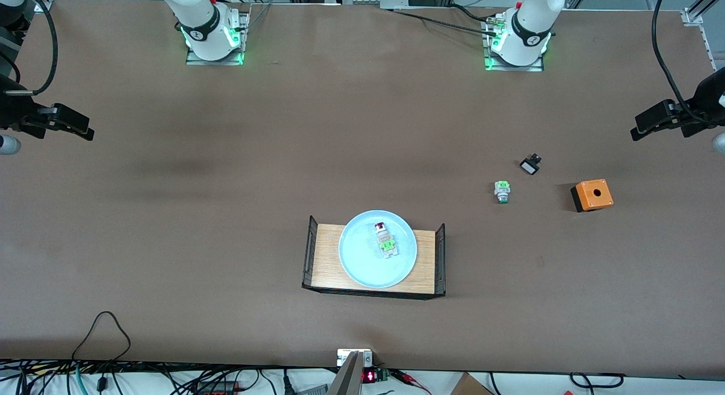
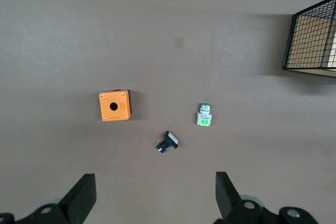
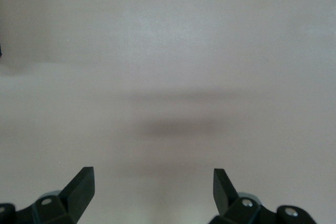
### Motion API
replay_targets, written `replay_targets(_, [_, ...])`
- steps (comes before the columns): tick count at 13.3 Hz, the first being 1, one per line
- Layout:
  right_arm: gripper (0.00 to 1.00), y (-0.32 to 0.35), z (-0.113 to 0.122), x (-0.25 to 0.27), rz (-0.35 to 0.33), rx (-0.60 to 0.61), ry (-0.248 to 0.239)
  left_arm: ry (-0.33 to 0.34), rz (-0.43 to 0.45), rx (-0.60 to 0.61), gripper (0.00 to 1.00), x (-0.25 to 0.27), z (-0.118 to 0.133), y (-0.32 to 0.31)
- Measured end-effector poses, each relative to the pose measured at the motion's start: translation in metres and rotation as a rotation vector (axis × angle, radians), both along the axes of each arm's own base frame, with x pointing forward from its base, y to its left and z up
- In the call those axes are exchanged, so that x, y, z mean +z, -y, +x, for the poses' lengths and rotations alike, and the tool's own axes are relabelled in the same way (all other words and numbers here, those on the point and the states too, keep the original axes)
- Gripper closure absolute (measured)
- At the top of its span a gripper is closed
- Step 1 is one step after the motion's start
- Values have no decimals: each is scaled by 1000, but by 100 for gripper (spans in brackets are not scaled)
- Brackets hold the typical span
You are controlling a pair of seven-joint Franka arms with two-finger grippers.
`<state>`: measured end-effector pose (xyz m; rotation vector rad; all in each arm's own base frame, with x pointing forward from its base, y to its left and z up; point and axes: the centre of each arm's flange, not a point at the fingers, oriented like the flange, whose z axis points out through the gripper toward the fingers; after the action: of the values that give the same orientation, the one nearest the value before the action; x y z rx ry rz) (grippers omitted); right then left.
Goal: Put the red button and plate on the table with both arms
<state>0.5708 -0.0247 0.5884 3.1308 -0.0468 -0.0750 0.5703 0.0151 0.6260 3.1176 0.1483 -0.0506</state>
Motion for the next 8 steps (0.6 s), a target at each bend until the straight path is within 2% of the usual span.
replay_targets(8, [0,1,0,-2,-2,-2,-4,-24,-2,-4,0,-14,6,2])
